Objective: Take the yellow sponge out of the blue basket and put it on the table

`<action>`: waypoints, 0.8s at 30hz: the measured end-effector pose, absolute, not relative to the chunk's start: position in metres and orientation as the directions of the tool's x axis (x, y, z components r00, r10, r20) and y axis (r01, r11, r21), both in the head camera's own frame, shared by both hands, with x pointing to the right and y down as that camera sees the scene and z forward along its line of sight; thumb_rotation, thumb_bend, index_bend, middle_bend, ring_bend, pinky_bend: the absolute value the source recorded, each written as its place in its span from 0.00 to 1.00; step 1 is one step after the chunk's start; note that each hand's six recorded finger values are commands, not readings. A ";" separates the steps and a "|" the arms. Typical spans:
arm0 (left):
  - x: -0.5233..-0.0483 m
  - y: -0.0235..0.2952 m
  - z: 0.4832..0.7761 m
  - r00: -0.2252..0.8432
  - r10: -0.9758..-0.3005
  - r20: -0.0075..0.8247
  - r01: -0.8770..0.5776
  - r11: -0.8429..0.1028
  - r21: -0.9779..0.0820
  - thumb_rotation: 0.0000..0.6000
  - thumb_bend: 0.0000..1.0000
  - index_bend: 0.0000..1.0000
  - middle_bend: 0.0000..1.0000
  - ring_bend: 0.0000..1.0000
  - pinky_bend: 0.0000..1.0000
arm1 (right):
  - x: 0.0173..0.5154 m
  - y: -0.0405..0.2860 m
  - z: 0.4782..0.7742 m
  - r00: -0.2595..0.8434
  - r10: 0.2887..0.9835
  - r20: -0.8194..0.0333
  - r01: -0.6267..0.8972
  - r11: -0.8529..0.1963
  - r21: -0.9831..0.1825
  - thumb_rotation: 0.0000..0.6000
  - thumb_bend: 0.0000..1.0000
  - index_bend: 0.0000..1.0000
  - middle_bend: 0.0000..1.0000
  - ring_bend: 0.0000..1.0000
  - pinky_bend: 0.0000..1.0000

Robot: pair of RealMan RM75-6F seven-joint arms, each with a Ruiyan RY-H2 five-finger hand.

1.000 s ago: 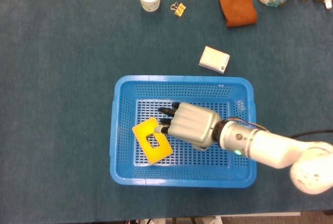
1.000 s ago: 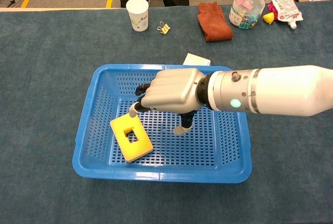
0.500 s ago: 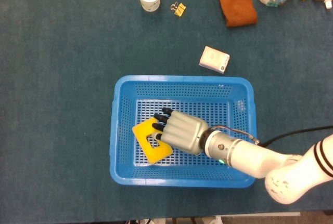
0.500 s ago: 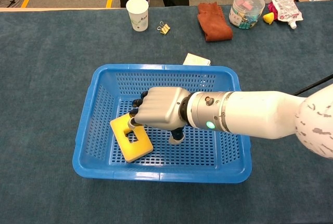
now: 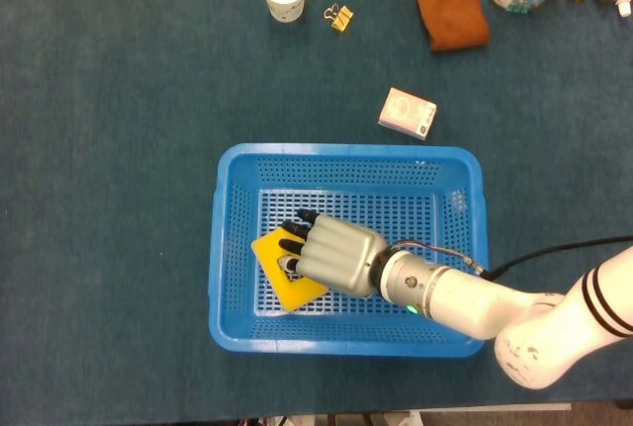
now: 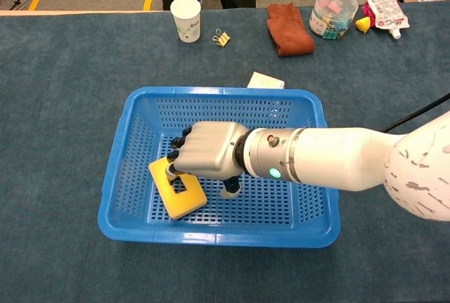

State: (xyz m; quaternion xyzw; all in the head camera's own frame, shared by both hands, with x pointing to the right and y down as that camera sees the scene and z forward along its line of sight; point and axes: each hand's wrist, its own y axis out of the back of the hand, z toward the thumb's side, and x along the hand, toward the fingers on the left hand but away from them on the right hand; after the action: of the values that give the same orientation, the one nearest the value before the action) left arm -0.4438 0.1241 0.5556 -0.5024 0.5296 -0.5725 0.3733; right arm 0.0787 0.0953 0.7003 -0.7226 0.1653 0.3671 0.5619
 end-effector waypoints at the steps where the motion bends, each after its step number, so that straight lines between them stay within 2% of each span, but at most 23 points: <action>1: -0.444 0.124 0.556 -0.217 -0.959 0.180 -0.105 -0.160 -0.982 1.00 0.23 0.33 0.32 0.23 0.24 | 0.078 0.097 0.700 0.678 0.167 -0.716 -0.650 -0.318 -0.690 1.00 0.24 0.18 0.13 0.00 0.11; 12: -0.447 0.125 0.555 -0.225 -0.958 0.180 -0.104 -0.160 -0.982 1.00 0.23 0.33 0.32 0.23 0.24 | 0.076 0.109 0.706 0.671 0.116 -0.733 -0.671 -0.328 -0.665 1.00 0.24 0.19 0.13 0.00 0.11; 24: -0.447 0.121 0.558 -0.207 -0.960 0.187 -0.112 -0.167 -0.980 1.00 0.23 0.33 0.32 0.23 0.24 | 0.105 0.100 0.695 0.628 0.154 -0.763 -0.695 -0.332 -0.638 1.00 0.24 0.19 0.13 0.00 0.11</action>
State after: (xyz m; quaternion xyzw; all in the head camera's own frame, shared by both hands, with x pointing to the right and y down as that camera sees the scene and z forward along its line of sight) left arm -0.4467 0.1213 0.5578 -0.5083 0.5274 -0.5702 0.3719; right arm 0.1046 0.1001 0.6946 -0.7177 0.1884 0.3883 0.5465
